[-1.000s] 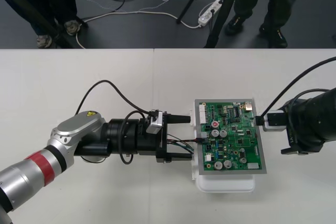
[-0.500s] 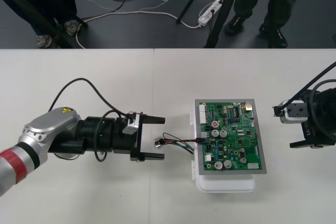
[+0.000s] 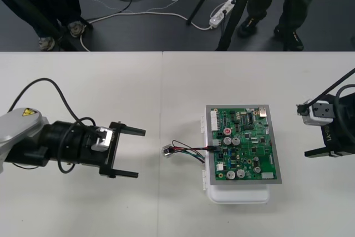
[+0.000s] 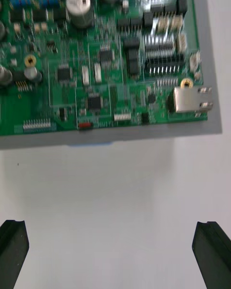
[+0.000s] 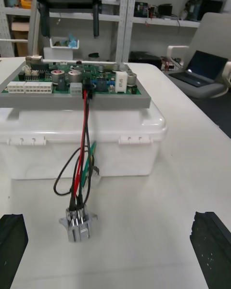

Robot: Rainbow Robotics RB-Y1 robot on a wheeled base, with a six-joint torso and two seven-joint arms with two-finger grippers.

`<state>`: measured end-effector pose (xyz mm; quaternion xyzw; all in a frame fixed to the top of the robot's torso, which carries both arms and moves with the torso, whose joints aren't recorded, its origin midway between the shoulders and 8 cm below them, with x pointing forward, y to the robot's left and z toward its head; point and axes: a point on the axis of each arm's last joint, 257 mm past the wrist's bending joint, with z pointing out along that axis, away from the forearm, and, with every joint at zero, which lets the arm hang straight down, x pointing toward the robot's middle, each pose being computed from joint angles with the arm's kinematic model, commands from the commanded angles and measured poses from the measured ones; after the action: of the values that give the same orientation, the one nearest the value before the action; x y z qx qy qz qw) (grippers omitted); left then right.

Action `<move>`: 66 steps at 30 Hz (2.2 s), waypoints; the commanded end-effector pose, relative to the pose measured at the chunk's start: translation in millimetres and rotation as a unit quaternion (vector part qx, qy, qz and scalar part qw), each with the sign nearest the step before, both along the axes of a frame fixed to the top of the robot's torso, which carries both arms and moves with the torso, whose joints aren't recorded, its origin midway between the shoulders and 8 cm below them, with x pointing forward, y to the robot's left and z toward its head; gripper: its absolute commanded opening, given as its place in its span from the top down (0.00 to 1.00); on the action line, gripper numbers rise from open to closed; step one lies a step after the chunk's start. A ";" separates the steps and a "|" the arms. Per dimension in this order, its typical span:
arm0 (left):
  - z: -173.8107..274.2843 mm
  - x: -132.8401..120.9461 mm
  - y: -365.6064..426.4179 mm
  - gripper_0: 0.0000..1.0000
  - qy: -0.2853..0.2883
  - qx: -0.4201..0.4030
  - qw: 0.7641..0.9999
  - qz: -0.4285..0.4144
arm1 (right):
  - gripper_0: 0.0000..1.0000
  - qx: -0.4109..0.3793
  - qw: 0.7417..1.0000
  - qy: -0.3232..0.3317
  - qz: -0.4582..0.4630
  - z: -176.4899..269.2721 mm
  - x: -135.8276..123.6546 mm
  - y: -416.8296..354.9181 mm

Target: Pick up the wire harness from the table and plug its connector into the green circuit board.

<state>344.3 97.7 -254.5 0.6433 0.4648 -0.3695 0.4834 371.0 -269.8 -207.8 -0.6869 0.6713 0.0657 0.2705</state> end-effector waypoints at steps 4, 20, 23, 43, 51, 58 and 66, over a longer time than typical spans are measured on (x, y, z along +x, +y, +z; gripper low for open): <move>18.7 -13.8 56.9 0.00 0.004 0.068 0.998 -0.014 | 0.00 0.088 0.994 -0.024 0.061 29.7 -0.8 -3.6; 46.2 -39.2 117.8 0.00 0.026 0.150 0.988 -0.033 | 0.00 0.187 0.977 -0.034 0.094 53.6 -25.5 -28.3; 53.8 -45.0 123.5 0.00 0.033 0.155 0.987 -0.034 | 0.00 0.203 0.975 -0.027 0.085 53.7 -31.8 -35.5; 103.2 -4.0 137.3 0.00 -0.029 0.129 0.989 0.066 | 0.00 0.254 0.964 0.012 0.072 82.4 -58.1 -42.6; 126.3 -11.6 139.7 0.00 -0.008 0.122 0.988 0.097 | 0.00 0.222 0.969 -0.005 0.103 77.6 -58.9 -32.7; 134.3 -23.9 143.8 0.00 0.007 0.124 0.985 0.116 | 0.00 0.203 0.973 -0.006 0.112 78.0 -58.7 -28.0; 127.2 -40.6 145.0 0.00 0.025 0.126 0.985 0.118 | 0.00 0.207 0.973 0.003 0.104 84.4 -60.3 -27.4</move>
<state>324.0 243.4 -122.8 0.6455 0.5766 -0.2343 0.4426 306.7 -288.6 -141.7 -0.6757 0.5605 0.2520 0.4072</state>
